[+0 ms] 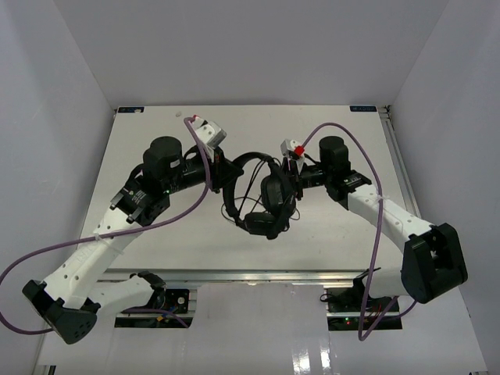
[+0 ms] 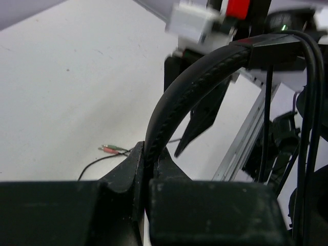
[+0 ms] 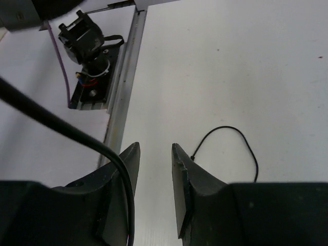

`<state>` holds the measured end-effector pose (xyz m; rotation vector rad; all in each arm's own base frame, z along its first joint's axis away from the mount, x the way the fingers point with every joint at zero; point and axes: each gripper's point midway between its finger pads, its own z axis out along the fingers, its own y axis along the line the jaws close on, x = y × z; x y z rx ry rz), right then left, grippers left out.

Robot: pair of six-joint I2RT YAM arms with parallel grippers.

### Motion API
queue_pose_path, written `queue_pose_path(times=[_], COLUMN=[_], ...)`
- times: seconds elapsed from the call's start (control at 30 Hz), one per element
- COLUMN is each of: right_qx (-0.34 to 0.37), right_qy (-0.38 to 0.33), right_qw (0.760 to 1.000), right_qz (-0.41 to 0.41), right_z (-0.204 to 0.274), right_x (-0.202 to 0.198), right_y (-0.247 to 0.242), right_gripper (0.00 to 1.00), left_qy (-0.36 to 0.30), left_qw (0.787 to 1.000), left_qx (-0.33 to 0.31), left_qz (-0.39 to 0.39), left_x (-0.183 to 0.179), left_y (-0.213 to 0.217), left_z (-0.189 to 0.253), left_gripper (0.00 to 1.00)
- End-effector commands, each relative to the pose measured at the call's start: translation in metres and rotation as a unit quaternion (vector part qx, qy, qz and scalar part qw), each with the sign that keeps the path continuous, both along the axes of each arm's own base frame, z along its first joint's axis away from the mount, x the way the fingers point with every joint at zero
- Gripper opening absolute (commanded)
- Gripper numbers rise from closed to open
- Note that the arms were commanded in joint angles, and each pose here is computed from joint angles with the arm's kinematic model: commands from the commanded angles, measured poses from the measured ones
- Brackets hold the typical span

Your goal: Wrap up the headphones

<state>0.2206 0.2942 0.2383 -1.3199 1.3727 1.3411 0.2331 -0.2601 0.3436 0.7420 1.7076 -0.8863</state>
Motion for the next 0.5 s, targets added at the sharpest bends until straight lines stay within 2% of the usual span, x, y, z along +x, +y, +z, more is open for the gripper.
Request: queue_pose_path(times=[0.0, 0.23, 0.47], right_qx=[0.048, 0.063, 0.074], right_qy=[0.046, 0.062, 0.059], right_qw=[0.996, 0.994, 0.994], right_qz=[0.057, 0.064, 0.047], right_z=[0.020, 0.013, 0.015], right_x=[-0.018, -0.037, -0.047], right_y=[0.005, 0.007, 0.005], right_gripper=[0.38, 0.37, 0.33], left_qy=[-0.009, 0.000, 0.000], left_qw=[0.996, 0.974, 0.926], left_qx=[-0.066, -0.154, -0.237], left_qz=[0.061, 0.168, 0.294], left_x=[0.016, 0.054, 0.093], left_y=[0.003, 0.012, 0.037], left_z=[0.063, 0.124, 0.160], left_gripper=[0.00, 0.00, 0.00])
